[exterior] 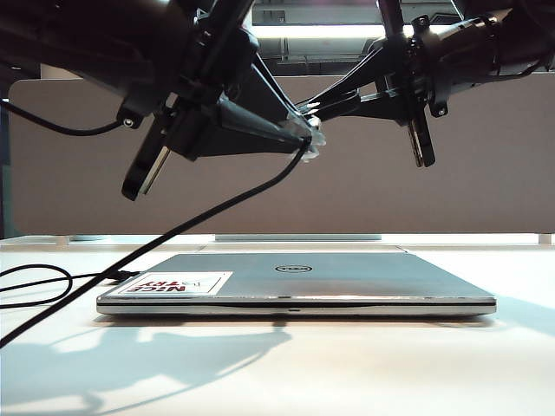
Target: Pick up the charging cable and the phone, plug the charging cable into the charging port on the phone, and finally place them back on the table.
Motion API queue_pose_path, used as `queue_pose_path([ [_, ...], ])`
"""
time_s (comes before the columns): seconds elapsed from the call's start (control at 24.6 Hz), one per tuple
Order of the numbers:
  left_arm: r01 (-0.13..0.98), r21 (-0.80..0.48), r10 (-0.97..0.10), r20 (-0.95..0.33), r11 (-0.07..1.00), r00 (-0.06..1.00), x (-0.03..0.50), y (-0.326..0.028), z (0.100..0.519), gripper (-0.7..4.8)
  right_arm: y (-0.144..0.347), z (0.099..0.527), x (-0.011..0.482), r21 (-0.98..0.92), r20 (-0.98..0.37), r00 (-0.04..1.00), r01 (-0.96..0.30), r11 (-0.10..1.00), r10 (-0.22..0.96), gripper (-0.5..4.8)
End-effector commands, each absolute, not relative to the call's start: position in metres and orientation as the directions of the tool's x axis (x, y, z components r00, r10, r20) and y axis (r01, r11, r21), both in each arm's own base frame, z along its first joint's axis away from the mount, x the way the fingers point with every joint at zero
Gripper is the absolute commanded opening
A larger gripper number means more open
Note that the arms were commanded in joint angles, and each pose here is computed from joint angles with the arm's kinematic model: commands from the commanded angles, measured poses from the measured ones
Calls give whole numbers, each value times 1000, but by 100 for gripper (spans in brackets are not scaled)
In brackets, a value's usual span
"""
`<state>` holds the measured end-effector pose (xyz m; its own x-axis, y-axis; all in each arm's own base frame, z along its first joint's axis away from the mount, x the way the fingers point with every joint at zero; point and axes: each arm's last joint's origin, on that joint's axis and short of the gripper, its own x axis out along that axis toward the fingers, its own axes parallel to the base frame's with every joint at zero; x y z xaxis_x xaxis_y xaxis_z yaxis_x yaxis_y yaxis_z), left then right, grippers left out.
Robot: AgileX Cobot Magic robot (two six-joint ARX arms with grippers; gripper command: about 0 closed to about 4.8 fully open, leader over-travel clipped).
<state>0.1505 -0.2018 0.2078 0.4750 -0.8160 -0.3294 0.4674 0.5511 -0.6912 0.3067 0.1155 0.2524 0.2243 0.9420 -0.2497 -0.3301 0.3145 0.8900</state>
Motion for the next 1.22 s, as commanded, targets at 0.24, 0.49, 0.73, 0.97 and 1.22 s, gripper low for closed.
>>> queue_pose_path([
  [0.24,466,-697,-816,-315,546,484,152,-201,210,-6,116,260,305,879,-220,200,-385,283,955,-5],
  [0.49,465,-698,-816,-314,545,485,152,-201,210,-7,116,260,305,883,-219,184,-381,275,958,-5],
  [0.73,464,-699,-816,-314,545,485,152,-201,210,-6,118,260,304,881,-219,176,-387,272,960,-5],
  [0.97,466,-699,-817,-311,543,486,152,-201,210,-7,123,259,301,871,-226,162,-409,273,961,-5],
  [1.22,471,-700,-820,-300,536,488,153,-201,211,-6,122,253,299,849,-273,161,-423,316,948,-5],
])
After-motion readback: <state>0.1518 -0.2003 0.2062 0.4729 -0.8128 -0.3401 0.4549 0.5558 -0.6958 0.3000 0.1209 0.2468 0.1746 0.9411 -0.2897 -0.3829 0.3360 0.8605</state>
